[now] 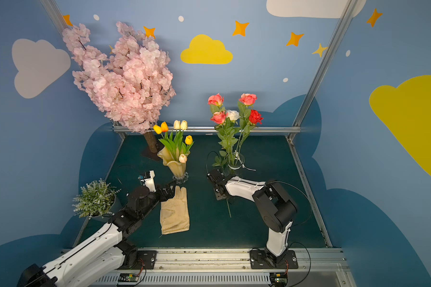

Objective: Arrange the flowers in different vases according to their variety
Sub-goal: Pick up the flower at the center of the board.

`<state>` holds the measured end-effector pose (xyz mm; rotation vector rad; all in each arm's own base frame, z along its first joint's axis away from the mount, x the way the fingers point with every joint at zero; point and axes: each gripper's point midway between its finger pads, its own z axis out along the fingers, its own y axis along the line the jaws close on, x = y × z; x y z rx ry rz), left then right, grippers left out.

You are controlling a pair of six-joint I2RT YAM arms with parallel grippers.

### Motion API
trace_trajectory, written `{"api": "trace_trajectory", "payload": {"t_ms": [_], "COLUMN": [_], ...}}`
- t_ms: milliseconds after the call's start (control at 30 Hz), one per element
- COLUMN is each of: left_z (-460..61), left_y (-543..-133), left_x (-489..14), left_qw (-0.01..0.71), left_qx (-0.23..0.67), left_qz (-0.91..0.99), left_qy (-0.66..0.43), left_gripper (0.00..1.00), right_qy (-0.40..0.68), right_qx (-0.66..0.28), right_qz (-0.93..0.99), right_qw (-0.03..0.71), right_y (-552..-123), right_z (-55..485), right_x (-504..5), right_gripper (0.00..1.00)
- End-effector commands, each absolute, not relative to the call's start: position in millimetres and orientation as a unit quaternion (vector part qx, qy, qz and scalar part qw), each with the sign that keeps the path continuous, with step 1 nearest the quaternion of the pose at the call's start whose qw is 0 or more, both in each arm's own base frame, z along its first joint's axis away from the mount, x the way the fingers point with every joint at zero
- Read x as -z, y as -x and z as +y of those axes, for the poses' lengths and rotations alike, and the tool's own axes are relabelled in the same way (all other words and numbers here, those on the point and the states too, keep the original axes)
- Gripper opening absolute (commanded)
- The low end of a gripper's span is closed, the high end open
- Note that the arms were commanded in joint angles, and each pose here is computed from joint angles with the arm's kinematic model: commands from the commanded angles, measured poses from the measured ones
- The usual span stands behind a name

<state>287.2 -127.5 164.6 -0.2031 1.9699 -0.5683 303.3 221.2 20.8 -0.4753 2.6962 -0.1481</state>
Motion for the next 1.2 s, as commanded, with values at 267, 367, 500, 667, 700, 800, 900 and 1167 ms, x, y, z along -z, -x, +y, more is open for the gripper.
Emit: {"api": "trace_trajectory", "payload": {"t_ms": [267,367,500,667,700,800,900,1167], "left_z": [-127,-127,-127,-126,-126,-126,-126,-125], "left_y": [-287,-287,-286,-286,-286,-286,-286,-289], "left_x": [-164,-165,-165,-166,-166,-167,-167,-159], "left_qw": [0.515,0.516,0.516,0.517,0.518,0.519,0.518,0.507], "left_qx": [0.238,0.238,0.238,0.238,0.238,0.238,0.239,0.234], "left_qz": [0.819,0.819,0.819,0.818,0.817,0.817,0.817,0.824], "left_qy": [0.084,0.083,0.084,0.083,0.084,0.084,0.084,0.092], "left_gripper": [1.0,1.0,1.0,1.0,1.0,1.0,1.0,1.0], "right_qy": [0.216,0.231,0.251,0.258,0.256,0.251,0.249,0.252], "right_qx": [-0.049,-0.05,-0.048,-0.049,-0.048,-0.047,-0.057,-0.066], "right_qz": [0.968,0.965,0.959,0.958,0.958,0.96,0.96,0.958], "right_qw": [0.12,0.117,0.121,0.119,0.117,0.11,0.11,0.118], "right_y": [-284,-280,-273,-256,-253,-241,-238,-275], "right_z": [260,263,265,262,259,252,251,268], "right_x": [5,5,-1,-12,-14,-22,-33,-44], "right_gripper": [0.19,0.1,0.03,0.01,0.01,0.05,0.18,0.34]}}
